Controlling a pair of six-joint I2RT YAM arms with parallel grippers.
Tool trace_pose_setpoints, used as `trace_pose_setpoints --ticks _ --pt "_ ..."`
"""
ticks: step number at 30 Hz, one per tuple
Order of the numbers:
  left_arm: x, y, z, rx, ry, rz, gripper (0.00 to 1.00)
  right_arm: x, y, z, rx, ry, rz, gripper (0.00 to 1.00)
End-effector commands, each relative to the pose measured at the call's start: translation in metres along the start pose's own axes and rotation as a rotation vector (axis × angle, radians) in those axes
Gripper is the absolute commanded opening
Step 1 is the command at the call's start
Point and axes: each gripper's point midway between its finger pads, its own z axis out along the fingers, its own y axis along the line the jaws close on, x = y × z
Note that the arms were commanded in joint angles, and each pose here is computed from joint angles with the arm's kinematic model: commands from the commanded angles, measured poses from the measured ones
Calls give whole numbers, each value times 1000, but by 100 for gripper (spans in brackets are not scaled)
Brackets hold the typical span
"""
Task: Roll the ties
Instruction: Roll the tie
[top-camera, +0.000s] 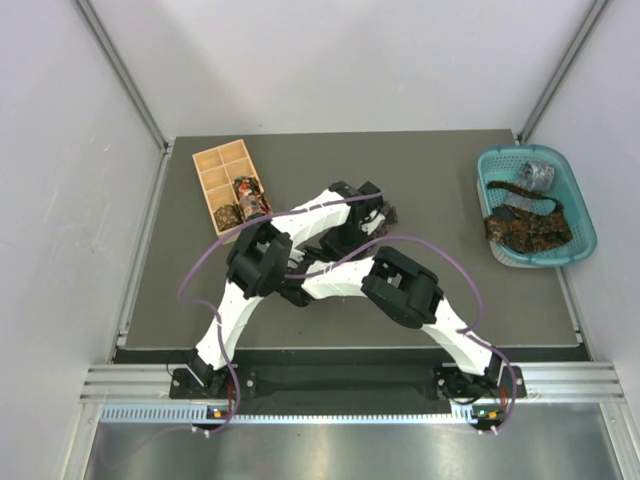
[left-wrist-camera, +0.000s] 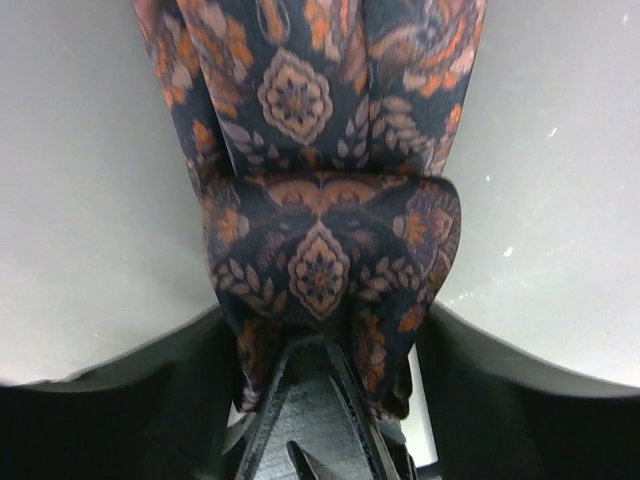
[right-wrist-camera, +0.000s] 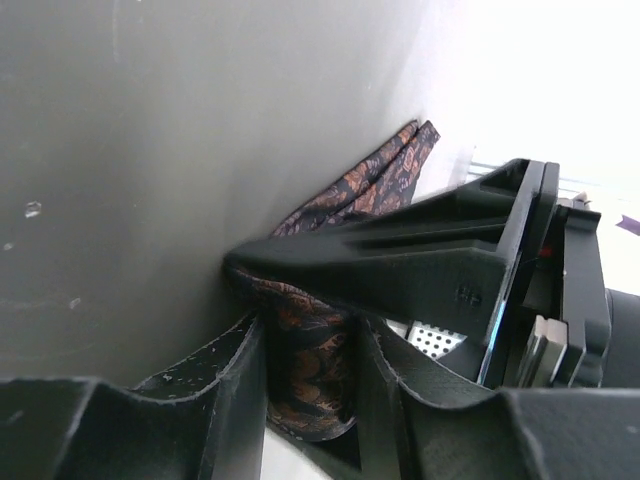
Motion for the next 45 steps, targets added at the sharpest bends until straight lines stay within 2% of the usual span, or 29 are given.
trace_pose_setpoints --ticks 1,5,12,15,18,19,21,22,23,25,26,27,30,36,42,45 --pt "7 1 -16 -1 33 3 73 0 9 13 -62 22 3 18" --pt "-23 0 -42 4 -122 12 84 -5 5 9 -65 10 13 18" --pt "-78 -3 -136 35 -524 -29 92 -10 1 4 -68 -6 21 18" --pt "-89 8 -171 56 -653 -108 95 -10 1 3 -70 -8 22 19" --pt "-93 36 -207 64 -779 -247 96 -11 0 2 -81 -11 31 18" --pt "-85 58 -203 69 -776 -354 96 -13 -2 0 -97 -19 43 18" --pt "-72 77 -209 99 -816 -445 96 -15 -6 -3 -109 -30 62 19" --pt "-63 100 -210 107 -831 -534 96 -18 -11 -6 -117 -40 78 19" --pt "-62 108 -215 127 -874 -557 96 -19 -14 -8 -123 -46 86 19" --pt "-36 131 -209 115 -878 -656 96 -24 -22 -13 -146 -63 119 19" --pt "-31 137 -220 120 -923 -679 96 -25 -24 -15 -158 -67 129 19" --pt "-19 141 -204 125 -892 -714 96 -27 -26 -17 -175 -76 146 19" --pt "5 169 -198 165 -924 -846 96 -35 -36 -24 -279 -119 247 19" --pt "26 177 -193 147 -947 -890 96 -35 -38 -29 -443 -159 380 19" --pt "34 176 -188 139 -926 -881 97 -33 -38 -34 -692 -194 563 19" --pt "38 173 -183 139 -909 -878 96 -40 -40 -43 -833 -255 633 19"
